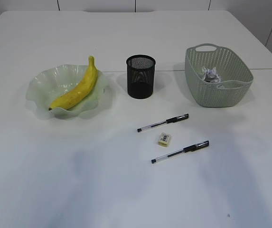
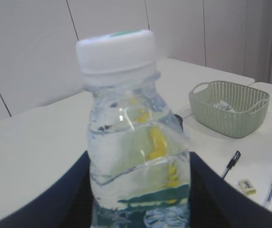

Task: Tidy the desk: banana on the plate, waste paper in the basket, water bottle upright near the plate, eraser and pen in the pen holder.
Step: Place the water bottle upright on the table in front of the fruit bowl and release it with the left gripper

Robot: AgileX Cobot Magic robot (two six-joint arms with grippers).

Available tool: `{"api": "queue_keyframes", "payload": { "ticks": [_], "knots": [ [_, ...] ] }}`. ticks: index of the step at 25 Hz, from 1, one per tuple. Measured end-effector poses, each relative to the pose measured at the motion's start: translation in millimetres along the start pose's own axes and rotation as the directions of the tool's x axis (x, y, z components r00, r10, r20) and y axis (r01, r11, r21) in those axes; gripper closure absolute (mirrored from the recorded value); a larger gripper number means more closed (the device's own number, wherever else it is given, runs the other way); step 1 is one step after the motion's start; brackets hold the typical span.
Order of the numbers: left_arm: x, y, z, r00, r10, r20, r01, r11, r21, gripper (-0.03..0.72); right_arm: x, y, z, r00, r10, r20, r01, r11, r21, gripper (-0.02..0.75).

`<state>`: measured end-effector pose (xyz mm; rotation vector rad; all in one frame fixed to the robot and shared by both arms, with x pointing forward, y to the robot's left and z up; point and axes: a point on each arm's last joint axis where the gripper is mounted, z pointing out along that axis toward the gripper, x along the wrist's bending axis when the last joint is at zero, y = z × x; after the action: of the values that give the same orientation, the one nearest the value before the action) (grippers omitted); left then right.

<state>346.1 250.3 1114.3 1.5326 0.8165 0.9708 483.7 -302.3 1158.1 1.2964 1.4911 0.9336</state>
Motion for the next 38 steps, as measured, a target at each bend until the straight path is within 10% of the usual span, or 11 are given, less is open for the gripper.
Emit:
{"api": "queue_keyframes", "payload": {
  "ticks": [19,38],
  "knots": [
    [-15.0,-59.5,15.0,0.997,-0.041,0.058,0.043,0.999,-0.022,0.323,0.0,0.0,0.0,1.0,0.0,0.0,0.0,1.0,0.0,0.363],
    [21.1,-112.1,96.1,0.978,-0.159,-0.136,0.163,0.986,0.026,0.323,-1.0,0.0,0.0,0.999,-0.039,0.011,0.039,0.999,0.0,0.363]
  ]
}}
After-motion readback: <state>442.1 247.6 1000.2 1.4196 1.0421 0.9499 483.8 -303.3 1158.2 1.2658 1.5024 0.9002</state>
